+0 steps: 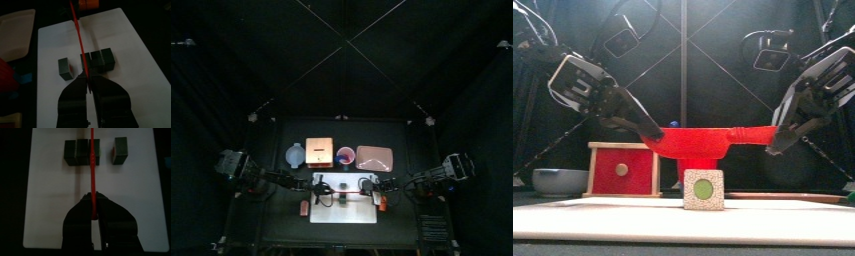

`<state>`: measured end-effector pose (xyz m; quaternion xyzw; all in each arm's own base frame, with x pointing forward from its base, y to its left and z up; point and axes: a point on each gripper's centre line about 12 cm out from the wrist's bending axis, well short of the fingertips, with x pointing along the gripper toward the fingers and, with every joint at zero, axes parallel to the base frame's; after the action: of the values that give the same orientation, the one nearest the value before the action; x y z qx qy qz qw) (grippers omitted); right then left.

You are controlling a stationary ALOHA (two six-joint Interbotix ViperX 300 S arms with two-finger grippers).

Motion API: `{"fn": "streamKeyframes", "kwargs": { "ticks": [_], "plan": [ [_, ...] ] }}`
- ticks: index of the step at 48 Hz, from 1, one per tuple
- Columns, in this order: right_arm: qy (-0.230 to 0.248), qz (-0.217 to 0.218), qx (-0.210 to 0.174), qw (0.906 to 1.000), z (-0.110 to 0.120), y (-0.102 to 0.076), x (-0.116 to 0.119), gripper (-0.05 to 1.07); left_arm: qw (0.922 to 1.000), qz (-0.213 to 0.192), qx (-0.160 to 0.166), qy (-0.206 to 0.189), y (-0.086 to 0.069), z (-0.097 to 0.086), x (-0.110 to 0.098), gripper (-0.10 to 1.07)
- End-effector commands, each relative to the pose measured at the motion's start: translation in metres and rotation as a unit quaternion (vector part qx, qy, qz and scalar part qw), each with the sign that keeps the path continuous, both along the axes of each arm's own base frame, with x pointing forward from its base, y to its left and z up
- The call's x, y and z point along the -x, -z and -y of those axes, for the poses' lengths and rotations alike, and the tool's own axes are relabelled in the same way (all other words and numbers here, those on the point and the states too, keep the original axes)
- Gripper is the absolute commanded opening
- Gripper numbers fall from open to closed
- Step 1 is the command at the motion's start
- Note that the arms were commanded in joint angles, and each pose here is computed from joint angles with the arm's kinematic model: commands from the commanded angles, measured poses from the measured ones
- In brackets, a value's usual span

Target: Cut sushi roll

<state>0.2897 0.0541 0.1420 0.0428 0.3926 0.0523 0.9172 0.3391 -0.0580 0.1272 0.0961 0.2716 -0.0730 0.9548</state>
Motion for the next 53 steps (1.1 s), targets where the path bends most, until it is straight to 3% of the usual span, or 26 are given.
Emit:
{"fn": "streamKeyframes", "kwargs": {
  "ticks": [1,31,53],
  "plan": [
    [-0.014,-0.02,-0.004,0.9997,-0.011,0.004,0.008,0.32,0.9998,-0.02,-0.001,0.006,0.01,0.005,0.005,0.4],
    [-0.009,-0.045,-0.007,0.9989,-0.013,0.017,0.009,0.32,0.9981,-0.06,-0.008,0.009,0.031,0.006,0.0,0.4],
    [-0.008,-0.094,-0.009,0.9955,-0.022,0.045,0.007,0.32,0.9934,-0.113,-0.013,0.017,0.059,0.011,0.007,0.4]
  ]
}}
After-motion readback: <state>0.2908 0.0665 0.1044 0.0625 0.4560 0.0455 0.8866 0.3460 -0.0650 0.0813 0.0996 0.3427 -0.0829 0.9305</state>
